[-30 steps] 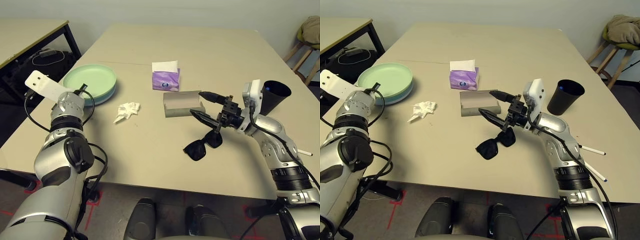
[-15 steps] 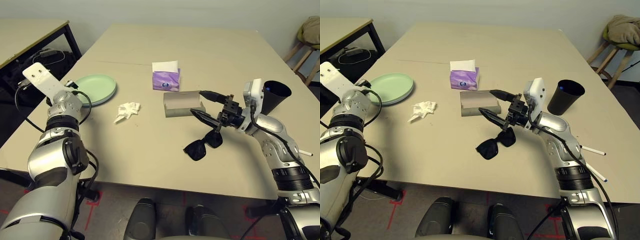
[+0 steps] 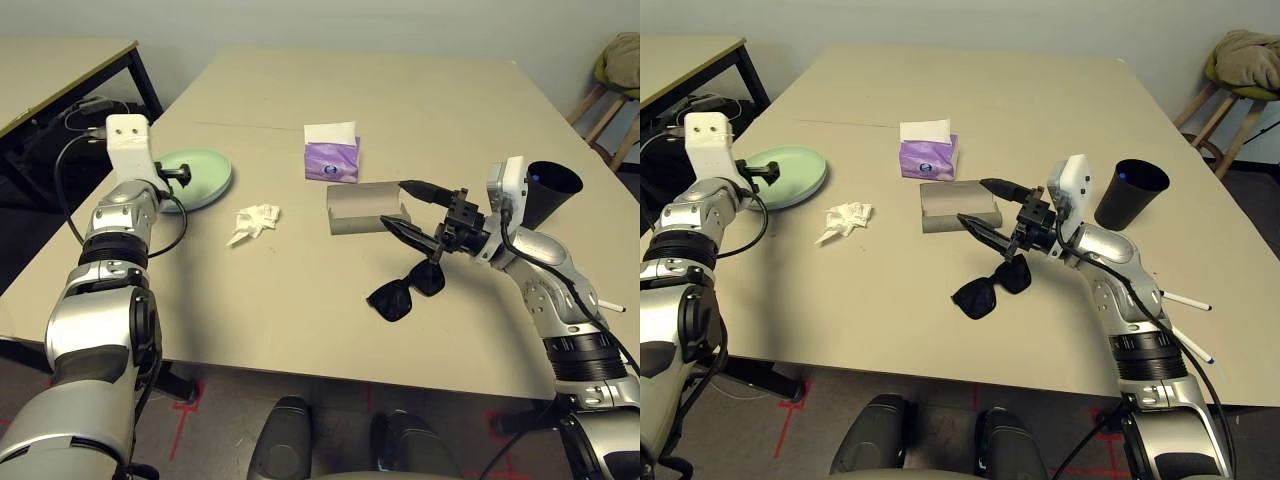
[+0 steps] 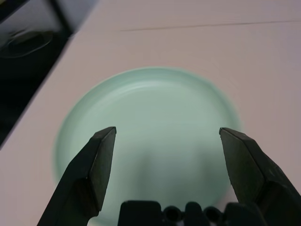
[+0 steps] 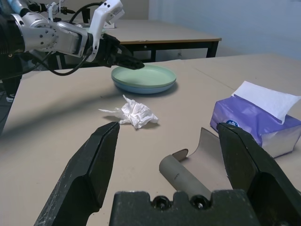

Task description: Organize and tidy the items on the table.

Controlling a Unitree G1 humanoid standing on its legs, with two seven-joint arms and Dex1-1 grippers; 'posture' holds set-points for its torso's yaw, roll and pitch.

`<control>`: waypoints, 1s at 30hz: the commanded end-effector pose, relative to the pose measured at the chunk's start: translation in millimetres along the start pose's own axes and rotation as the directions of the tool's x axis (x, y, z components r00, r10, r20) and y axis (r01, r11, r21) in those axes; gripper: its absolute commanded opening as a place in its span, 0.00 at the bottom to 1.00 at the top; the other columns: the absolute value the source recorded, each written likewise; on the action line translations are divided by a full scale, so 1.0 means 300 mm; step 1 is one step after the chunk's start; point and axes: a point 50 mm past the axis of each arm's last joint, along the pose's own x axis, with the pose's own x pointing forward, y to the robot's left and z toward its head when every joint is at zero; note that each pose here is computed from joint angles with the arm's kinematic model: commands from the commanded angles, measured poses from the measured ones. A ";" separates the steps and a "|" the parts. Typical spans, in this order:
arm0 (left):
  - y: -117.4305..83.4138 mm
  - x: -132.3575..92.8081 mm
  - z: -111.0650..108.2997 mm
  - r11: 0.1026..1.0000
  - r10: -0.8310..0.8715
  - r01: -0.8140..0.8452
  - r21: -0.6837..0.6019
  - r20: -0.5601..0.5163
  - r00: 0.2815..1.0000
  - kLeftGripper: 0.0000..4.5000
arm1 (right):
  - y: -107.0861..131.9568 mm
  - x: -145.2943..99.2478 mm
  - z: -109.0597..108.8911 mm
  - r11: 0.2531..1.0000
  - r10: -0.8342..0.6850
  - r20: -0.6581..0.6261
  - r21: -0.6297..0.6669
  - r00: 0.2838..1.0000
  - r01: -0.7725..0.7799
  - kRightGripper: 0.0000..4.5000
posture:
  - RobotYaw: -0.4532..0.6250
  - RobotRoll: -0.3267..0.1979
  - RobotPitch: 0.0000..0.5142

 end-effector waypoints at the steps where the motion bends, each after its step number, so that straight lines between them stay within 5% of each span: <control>1: -0.037 -0.010 -0.040 0.983 -0.175 0.177 0.054 -0.036 0.984 0.99 | -0.005 0.000 0.015 1.000 -0.001 0.013 -0.013 1.000 0.001 1.00 | 0.65 0.62 0.11; 15: -0.104 -0.061 -0.059 0.792 -0.595 0.591 0.151 -0.020 0.803 0.99 | -0.008 -0.009 0.021 1.000 -0.007 0.005 -0.022 1.000 0.007 1.00 | 0.63 0.62 0.11; 22: -0.126 -0.074 -0.081 0.713 -0.681 0.688 0.139 -0.100 0.726 0.99 | -0.016 -0.017 -0.011 1.000 -0.026 -0.121 -0.017 0.992 0.024 1.00 | 0.63 0.62 0.10; 30: -0.128 -0.072 -0.098 0.719 -0.672 0.683 0.126 -0.123 0.730 0.99 | -0.007 -0.028 -0.023 1.000 0.007 -0.168 -0.020 0.986 -0.010 1.00 | 0.63 0.62 0.10</control>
